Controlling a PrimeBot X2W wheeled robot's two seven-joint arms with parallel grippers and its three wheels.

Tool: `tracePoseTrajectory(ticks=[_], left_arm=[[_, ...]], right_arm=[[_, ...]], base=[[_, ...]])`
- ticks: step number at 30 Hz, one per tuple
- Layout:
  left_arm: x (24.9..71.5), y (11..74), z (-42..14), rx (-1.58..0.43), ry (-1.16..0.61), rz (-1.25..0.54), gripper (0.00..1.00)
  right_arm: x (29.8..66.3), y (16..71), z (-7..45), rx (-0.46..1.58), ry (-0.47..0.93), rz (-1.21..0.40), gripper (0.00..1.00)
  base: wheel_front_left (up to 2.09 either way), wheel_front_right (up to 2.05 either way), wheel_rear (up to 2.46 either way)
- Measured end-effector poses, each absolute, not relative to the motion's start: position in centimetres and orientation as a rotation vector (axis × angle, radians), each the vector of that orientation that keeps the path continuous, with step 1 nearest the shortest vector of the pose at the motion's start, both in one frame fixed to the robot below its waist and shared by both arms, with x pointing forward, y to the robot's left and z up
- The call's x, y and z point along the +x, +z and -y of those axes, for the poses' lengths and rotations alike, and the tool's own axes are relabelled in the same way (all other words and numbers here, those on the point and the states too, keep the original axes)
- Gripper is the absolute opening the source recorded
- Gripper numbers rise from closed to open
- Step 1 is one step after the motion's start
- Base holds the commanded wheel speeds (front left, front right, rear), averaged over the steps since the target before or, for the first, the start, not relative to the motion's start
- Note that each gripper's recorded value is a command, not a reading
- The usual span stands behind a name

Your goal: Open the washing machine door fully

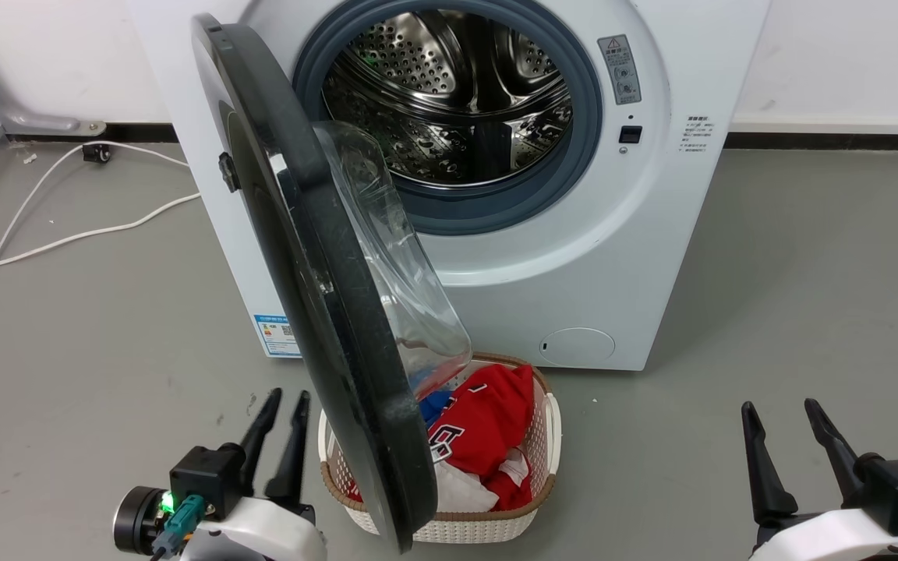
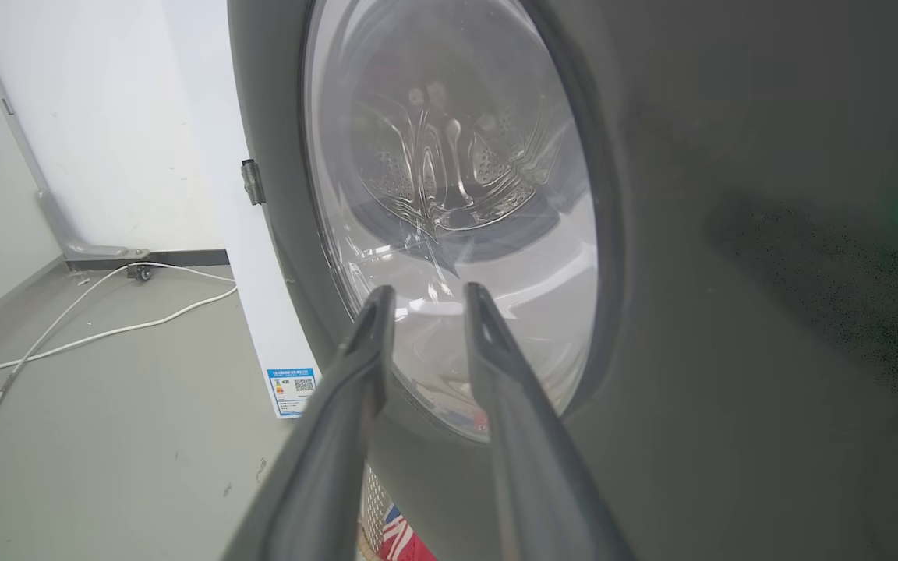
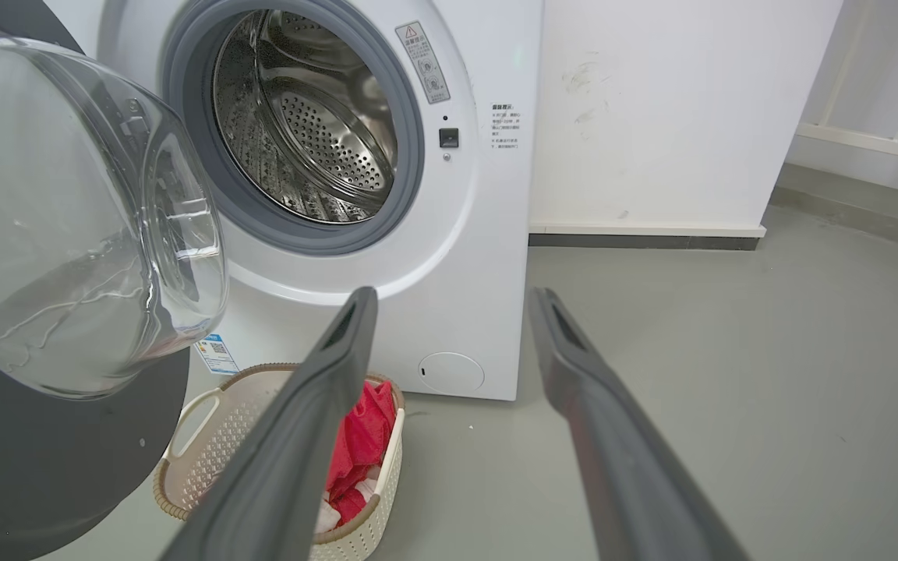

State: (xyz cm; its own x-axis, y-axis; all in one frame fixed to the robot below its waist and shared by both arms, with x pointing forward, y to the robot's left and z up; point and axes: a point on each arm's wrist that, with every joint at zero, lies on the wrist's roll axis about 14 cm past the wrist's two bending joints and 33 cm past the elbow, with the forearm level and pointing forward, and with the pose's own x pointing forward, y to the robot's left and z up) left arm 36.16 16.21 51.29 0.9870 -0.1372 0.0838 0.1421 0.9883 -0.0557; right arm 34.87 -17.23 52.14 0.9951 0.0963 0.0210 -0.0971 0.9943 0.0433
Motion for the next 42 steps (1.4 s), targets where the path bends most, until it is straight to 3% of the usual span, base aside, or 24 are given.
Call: tracePoseTrajectory(ticks=[10,20,28,36,42], left_arm=[[37.2,54.7,-18.1,-0.059,-0.082,0.181,0.00],[37.6,67.7,-19.7,-0.009,-0.053,0.564,0.00],[34.3,75.1,-16.3,-0.022,-0.158,0.796,0.00],[31.4,75.7,-9.6,-0.134,-0.389,0.772,0.00],[30.2,71.9,-4.8,-0.182,-0.565,0.579,0.00]], right_arm=[[35.0,52.2,17.0,0.045,0.102,0.023,1.00],[35.0,52.2,17.2,0.046,0.096,0.024,1.00],[34.8,52.6,17.3,0.050,0.093,0.047,1.00],[34.9,52.5,17.3,0.057,0.094,0.047,1.00],[35.0,52.4,17.2,0.058,0.098,0.046,1.00]], base=[[0.00,0.00,0.00],[0.00,0.00,0.00],[0.00,0.00,0.00],[0.00,0.00,0.00],[0.00,0.00,0.00]])
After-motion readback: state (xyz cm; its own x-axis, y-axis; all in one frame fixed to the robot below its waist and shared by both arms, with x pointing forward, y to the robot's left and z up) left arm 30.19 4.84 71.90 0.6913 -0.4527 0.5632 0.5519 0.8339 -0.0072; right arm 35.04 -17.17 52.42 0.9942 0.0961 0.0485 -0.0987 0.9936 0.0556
